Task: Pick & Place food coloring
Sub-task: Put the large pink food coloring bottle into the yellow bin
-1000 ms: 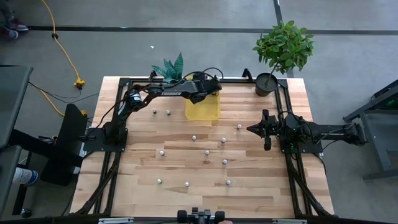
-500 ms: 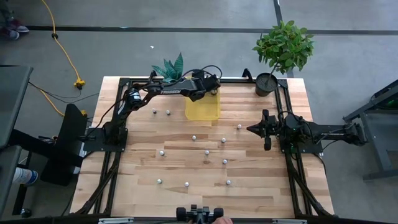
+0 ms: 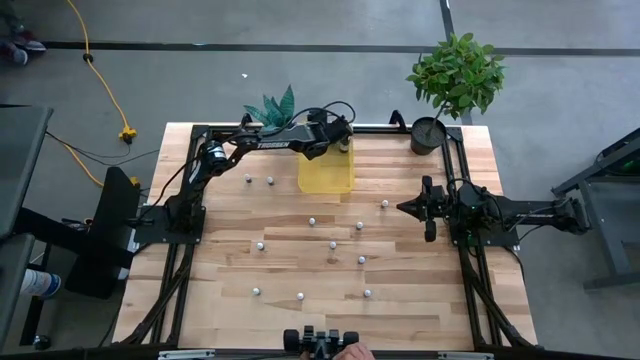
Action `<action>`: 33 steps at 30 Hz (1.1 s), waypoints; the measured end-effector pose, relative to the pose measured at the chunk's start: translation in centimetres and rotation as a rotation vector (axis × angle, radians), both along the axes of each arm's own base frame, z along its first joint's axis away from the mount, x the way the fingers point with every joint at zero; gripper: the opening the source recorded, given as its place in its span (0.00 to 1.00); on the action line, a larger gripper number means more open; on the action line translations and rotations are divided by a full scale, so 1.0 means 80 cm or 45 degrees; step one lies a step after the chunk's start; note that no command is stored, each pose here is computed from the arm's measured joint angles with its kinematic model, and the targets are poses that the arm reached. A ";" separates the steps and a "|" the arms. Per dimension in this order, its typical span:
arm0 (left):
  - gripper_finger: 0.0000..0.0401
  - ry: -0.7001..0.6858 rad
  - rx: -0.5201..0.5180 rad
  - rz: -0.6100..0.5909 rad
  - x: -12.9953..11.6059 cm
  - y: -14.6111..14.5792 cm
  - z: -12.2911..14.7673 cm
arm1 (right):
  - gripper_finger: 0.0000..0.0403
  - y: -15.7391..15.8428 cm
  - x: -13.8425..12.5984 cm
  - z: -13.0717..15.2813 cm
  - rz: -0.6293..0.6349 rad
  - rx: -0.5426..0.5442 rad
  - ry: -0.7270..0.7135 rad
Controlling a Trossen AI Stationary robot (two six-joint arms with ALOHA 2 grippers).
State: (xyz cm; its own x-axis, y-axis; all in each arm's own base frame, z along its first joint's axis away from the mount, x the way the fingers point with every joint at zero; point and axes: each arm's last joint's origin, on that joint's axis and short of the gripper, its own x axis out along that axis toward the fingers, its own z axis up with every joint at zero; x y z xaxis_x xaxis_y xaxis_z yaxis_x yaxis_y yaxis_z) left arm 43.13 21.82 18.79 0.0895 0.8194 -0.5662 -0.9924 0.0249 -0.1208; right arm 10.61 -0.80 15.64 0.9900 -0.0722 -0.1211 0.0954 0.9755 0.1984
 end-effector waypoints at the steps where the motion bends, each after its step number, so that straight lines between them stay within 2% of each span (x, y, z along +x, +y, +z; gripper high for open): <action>1: 0.30 0.005 -0.004 -0.016 0.001 0.000 0.000 | 0.00 0.000 0.000 0.000 0.000 0.000 0.000; 16: 0.34 0.072 -0.027 -0.177 0.009 -0.004 0.011 | 0.00 0.000 0.000 0.000 0.000 0.000 0.001; 21: 0.34 0.087 -0.026 -0.174 0.010 -0.004 0.020 | 0.00 0.000 0.000 0.000 0.000 0.000 0.000; 33: 0.34 0.143 -0.042 -0.165 0.006 -0.005 0.018 | 0.00 0.000 0.000 0.000 0.000 0.000 0.000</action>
